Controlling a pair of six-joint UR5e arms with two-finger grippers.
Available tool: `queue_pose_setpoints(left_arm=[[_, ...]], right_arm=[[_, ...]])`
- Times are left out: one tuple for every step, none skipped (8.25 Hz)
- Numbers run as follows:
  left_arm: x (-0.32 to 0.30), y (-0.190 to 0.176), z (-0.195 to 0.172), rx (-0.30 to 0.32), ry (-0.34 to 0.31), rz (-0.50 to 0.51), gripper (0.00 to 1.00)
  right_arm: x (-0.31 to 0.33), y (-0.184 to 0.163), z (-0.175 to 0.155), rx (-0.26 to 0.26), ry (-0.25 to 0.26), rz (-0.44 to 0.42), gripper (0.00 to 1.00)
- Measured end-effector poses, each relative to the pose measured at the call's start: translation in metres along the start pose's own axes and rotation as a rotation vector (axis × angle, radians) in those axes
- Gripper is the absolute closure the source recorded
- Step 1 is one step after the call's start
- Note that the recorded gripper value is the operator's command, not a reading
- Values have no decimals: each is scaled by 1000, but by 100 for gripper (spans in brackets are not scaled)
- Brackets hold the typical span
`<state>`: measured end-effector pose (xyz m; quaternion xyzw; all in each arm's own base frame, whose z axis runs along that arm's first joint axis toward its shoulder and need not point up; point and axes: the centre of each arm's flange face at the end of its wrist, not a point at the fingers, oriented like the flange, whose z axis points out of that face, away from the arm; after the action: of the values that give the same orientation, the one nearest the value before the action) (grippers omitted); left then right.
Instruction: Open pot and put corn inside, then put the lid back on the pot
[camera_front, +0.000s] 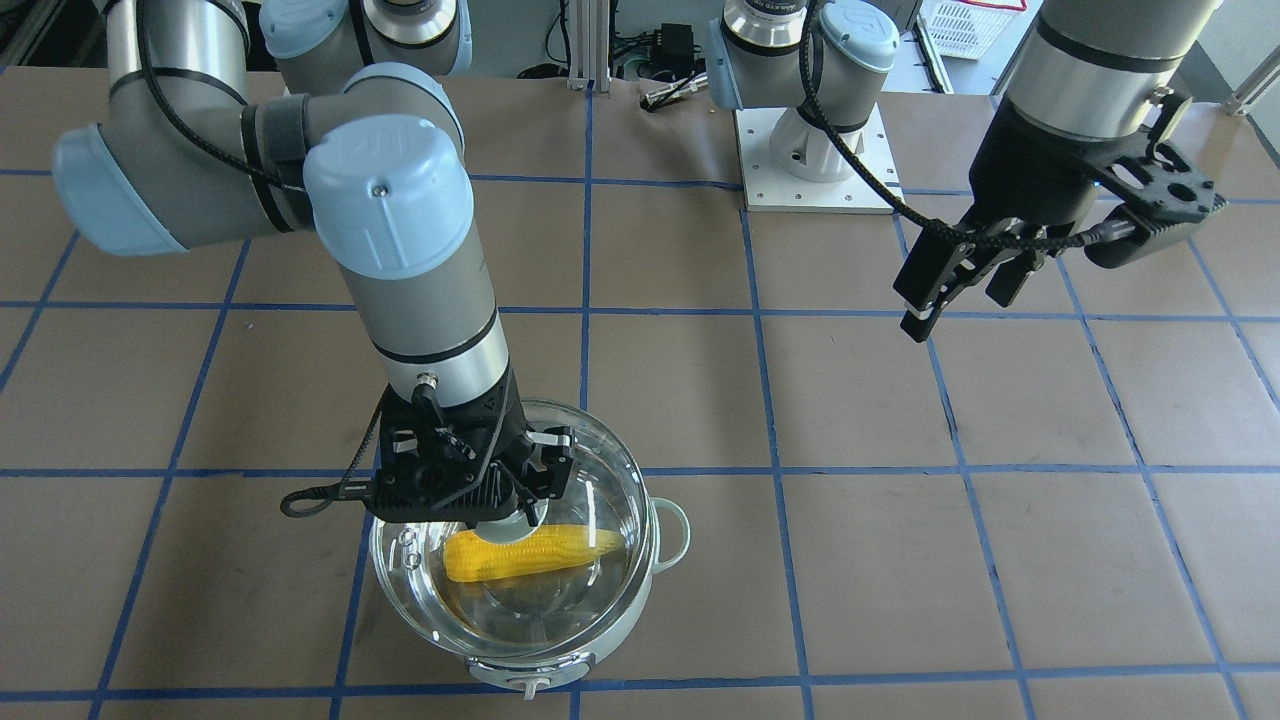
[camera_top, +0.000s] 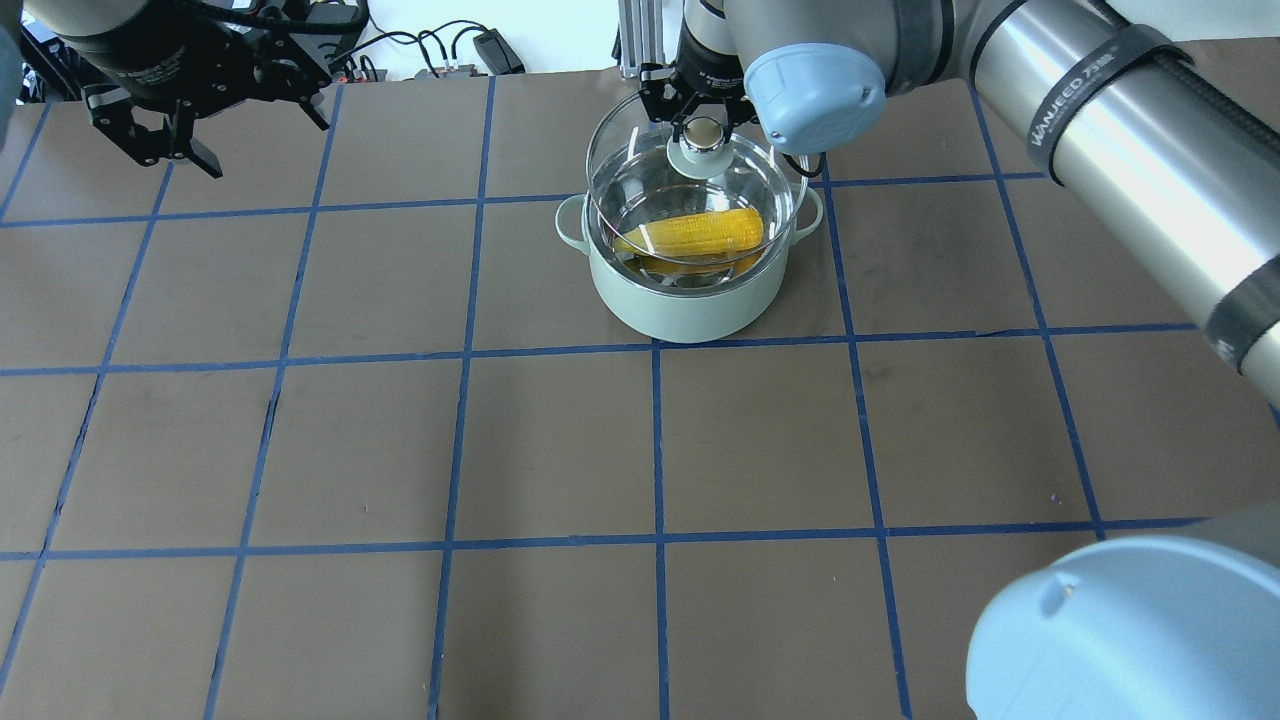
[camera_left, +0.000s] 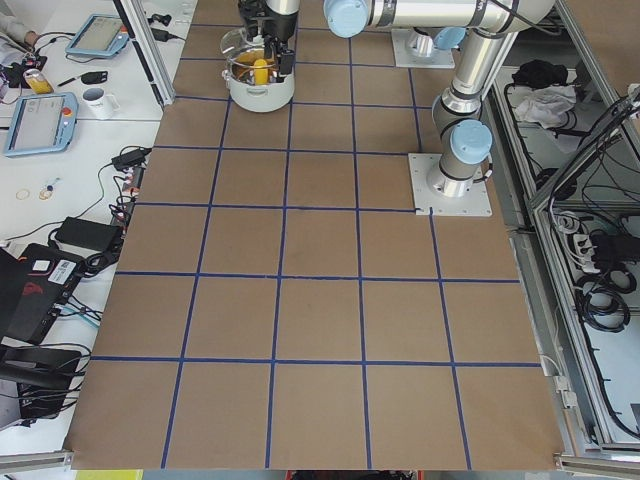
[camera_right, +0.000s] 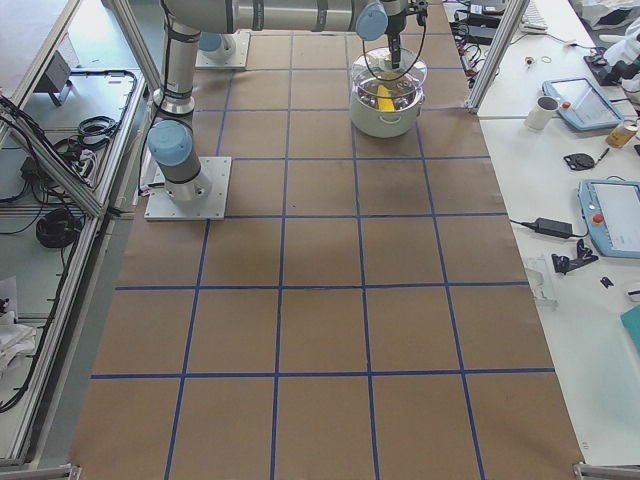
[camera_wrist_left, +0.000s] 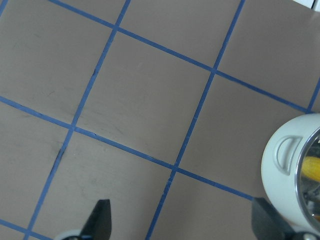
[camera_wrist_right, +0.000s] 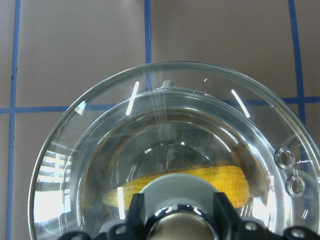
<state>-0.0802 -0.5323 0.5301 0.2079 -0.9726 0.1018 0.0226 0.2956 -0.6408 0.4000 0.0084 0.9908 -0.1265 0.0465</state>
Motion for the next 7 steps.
queue_pose_setpoints(left_arm=[[-9,4,-8,-6,-6,106,0],[-13,7,-13,-10,-8,165,0],[-14,8,-13,-15,-14,191,0],[-16,7,-14,-11,-35,203,0],[-19,5,-10,-10,-79,207,0],[-17,3,-6,-13,-102,203,0],[-11,5,-2,-18,-100,202,0]], right_arm=[[-3,-4,16,-2,-2,5,74],[-3,-5,25,-9,-1,11,74],[-3,-5,29,-14,0,15,75],[-3,-4,32,-20,2,21,75],[-3,-2,34,-37,6,41,75],[-2,-1,36,-51,10,55,75],[-2,0,37,-57,12,63,75]])
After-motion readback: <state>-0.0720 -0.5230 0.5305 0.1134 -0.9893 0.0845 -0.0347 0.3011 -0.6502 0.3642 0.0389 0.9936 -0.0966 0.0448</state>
